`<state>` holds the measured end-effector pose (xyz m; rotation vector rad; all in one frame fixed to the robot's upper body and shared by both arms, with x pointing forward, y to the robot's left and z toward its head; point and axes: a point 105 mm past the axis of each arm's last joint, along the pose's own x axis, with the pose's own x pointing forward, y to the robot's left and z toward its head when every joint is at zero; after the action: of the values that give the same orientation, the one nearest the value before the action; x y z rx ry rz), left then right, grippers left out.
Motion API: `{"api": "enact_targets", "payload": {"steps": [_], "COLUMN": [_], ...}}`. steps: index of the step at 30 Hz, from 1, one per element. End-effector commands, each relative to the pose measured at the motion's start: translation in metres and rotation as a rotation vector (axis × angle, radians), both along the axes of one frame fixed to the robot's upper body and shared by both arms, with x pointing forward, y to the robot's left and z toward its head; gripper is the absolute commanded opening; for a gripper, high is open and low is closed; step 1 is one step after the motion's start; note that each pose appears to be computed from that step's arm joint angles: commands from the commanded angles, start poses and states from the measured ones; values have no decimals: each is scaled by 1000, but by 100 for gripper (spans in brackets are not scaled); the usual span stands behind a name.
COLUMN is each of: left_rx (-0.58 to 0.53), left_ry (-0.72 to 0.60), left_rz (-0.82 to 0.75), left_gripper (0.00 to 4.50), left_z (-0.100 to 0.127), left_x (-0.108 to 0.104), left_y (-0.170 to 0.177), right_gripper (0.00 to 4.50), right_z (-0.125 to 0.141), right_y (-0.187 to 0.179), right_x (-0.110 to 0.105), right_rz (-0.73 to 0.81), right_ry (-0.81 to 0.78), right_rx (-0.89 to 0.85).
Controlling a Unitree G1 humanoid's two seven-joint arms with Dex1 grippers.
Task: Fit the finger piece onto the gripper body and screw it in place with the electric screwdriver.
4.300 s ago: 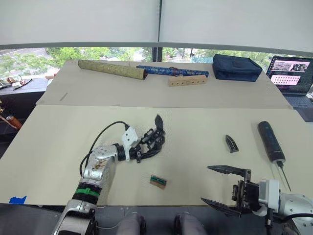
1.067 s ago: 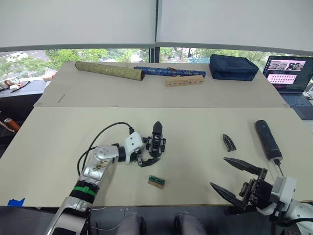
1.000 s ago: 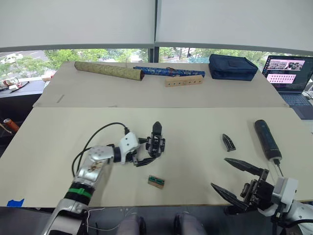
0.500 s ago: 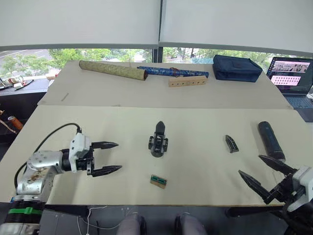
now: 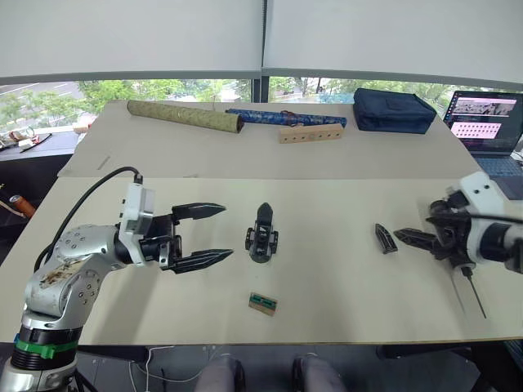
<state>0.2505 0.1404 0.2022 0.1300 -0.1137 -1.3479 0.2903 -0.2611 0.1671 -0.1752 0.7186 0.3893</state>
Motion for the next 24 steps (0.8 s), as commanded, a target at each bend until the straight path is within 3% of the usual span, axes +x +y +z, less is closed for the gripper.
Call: {"api": "enact_targets", "payload": {"steps": [1,12,17,20,24], "left_rx": [15,23,27,32,38], "left_ry": [-37,-49,-50,-52,-53], "left_rz": [-8,2,12,24,33], "left_gripper": [446,446,446,450,450], "left_z": [5,2,3,4,4], "left_x": [-2,-10,-11,-11,-11], "left_y": [-4,-9,-8,-6,-3], "right_gripper": [450,450,450,368,225], "right_z": [-17,-48,-60,-69,-72], "right_y": [-9,-13,-12,-10,-8], "right_x": [6,46,50,42,36], "right_rz": [-111,-187,-171,-157,-162], "right_ry": [164,229,257,312,341], "right_rx": [-13,-75,-92,-105,-85]}}
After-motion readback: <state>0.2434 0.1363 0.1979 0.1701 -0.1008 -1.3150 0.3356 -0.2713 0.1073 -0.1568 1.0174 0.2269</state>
